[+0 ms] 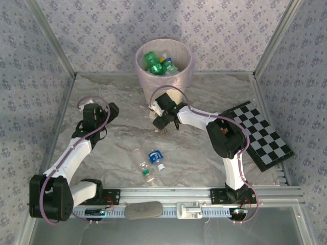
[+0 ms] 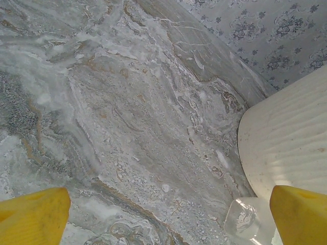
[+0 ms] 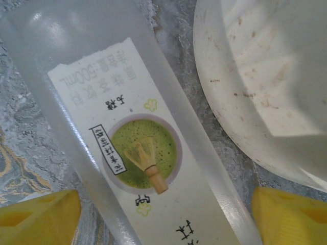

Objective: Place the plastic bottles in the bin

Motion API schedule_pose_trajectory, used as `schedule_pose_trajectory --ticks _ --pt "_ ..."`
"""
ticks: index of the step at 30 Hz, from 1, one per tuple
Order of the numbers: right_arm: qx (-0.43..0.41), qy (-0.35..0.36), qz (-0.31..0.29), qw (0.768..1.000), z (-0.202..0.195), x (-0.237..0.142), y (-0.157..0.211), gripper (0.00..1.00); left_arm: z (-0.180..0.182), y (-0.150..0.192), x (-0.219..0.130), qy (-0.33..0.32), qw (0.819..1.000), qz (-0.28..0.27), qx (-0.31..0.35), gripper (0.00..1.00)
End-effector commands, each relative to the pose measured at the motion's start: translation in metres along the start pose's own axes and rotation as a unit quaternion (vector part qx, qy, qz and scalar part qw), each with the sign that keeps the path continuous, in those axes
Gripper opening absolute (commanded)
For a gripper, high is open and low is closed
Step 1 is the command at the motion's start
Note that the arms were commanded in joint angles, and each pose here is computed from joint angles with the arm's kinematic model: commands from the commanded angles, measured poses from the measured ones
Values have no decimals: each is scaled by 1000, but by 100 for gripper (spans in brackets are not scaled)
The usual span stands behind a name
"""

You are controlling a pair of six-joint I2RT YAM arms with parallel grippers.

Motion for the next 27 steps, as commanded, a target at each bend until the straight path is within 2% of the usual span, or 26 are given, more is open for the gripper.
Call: schedule_pose_trajectory --ticks 1,6,20,27 --pt "10 -35 14 999 14 7 8 86 -14 -15 -10 22 999 -23 -9 100" --pt "16 -45 10 999 20 4 11 78 -14 -15 -11 22 999 -24 -10 100" --pt "12 -48 29 998 25 15 16 69 -11 -14 -16 18 999 -29 -9 100" --pt "1 -49 32 998 28 14 16 55 -10 -13 -17 17 999 -30 -11 100"
Point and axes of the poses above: each hand's point on the last joint's axis, 136 mm out from that joint toward the fingers, its own x axis out along the fingers, its own z axis along the line the jaws close on, y = z × x, the point moved 9 cm from there along -x, back along the fingers, and after that the axes turned 9 degrees about -x, right-handed, at the moved point
